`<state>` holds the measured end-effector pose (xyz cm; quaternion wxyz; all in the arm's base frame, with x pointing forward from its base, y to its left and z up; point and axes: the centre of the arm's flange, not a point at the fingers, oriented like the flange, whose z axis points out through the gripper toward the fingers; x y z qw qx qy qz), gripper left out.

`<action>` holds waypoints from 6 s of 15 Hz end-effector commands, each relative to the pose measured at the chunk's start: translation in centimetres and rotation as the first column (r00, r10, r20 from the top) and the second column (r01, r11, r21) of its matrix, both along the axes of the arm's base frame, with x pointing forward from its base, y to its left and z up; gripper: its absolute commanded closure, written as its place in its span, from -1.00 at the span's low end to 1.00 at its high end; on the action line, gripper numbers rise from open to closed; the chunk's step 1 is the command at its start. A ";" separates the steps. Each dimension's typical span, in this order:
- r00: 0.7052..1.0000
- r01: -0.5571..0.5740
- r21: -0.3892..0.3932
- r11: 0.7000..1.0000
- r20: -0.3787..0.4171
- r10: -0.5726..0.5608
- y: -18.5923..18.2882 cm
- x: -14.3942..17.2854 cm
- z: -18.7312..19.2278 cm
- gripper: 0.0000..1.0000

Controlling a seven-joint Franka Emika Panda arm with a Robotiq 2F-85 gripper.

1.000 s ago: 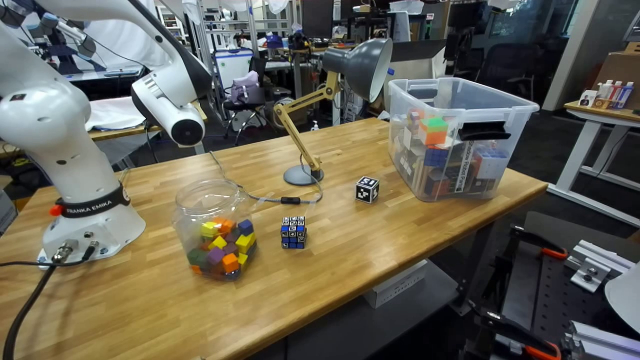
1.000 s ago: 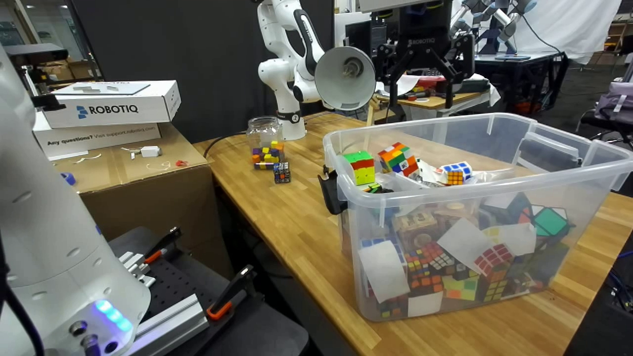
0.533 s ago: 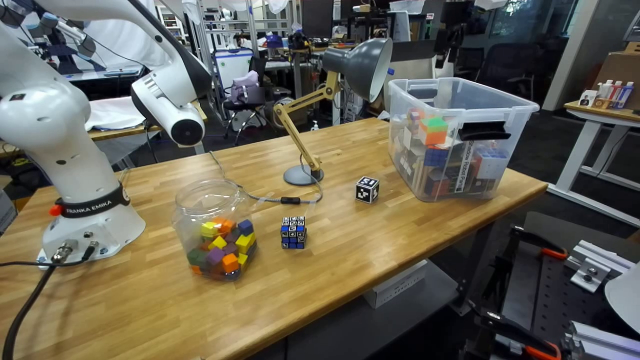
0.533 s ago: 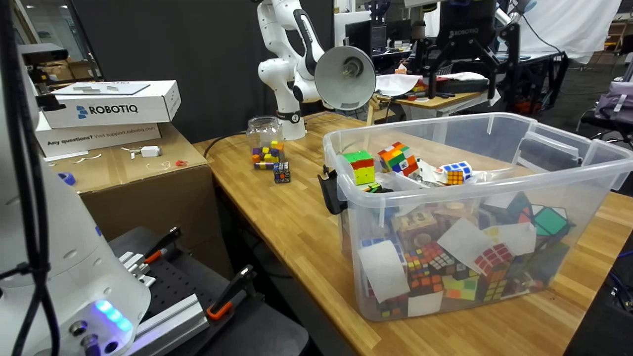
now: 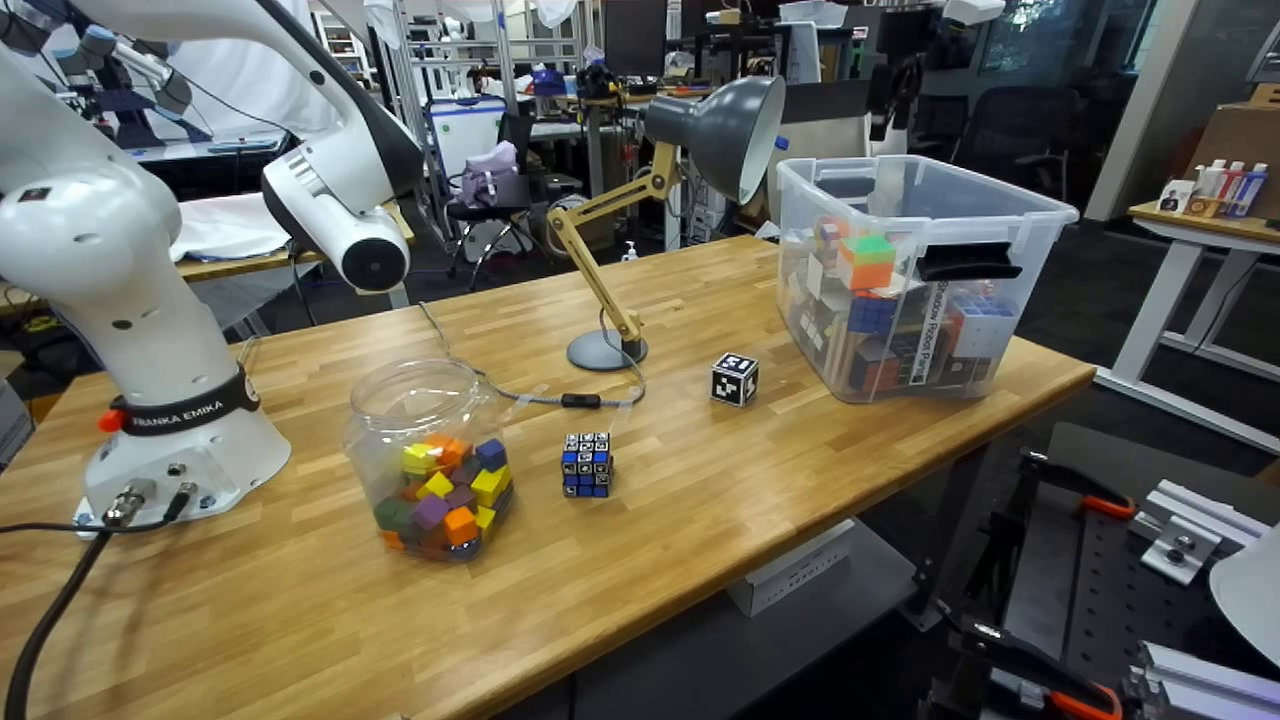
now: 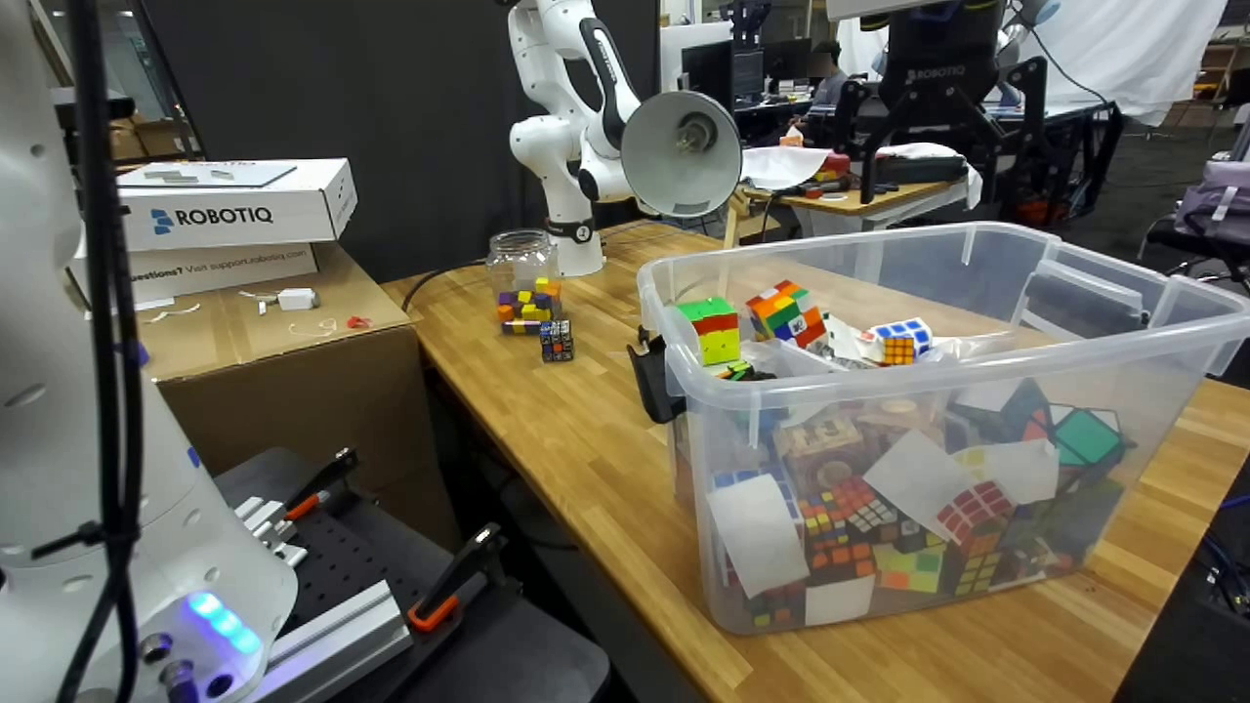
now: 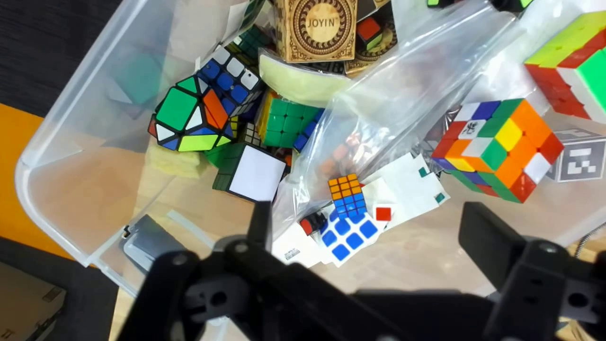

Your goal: Pick one Rubik's Cube from the box and put it on the table

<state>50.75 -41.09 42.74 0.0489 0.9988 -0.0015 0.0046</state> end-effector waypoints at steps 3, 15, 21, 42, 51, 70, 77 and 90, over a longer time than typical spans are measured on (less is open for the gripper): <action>1.000 0.000 0.001 1.000 -0.001 0.000 0.0 0.0 0.0 -1.00; 0.969 -0.192 0.006 0.981 -0.156 0.191 -0.3 7.9 -7.8 -1.00; 0.965 -0.203 -0.021 0.979 -0.175 0.196 0.1 7.5 -9.6 -1.00; 0.898 -0.357 -0.006 0.934 -0.277 0.341 0.5 11.1 -13.1 -1.00; 0.867 -0.385 0.039 0.922 -0.326 0.376 -0.7 12.9 -16.3 -1.00; 0.824 -0.415 0.087 0.905 -0.385 0.415 -0.6 13.7 -17.8 -1.00; 0.815 -0.490 0.039 0.871 -0.334 0.473 0.7 13.7 -14.6 -1.00; 0.788 -0.498 0.127 0.858 -0.346 0.508 1.3 12.8 -16.7 -1.00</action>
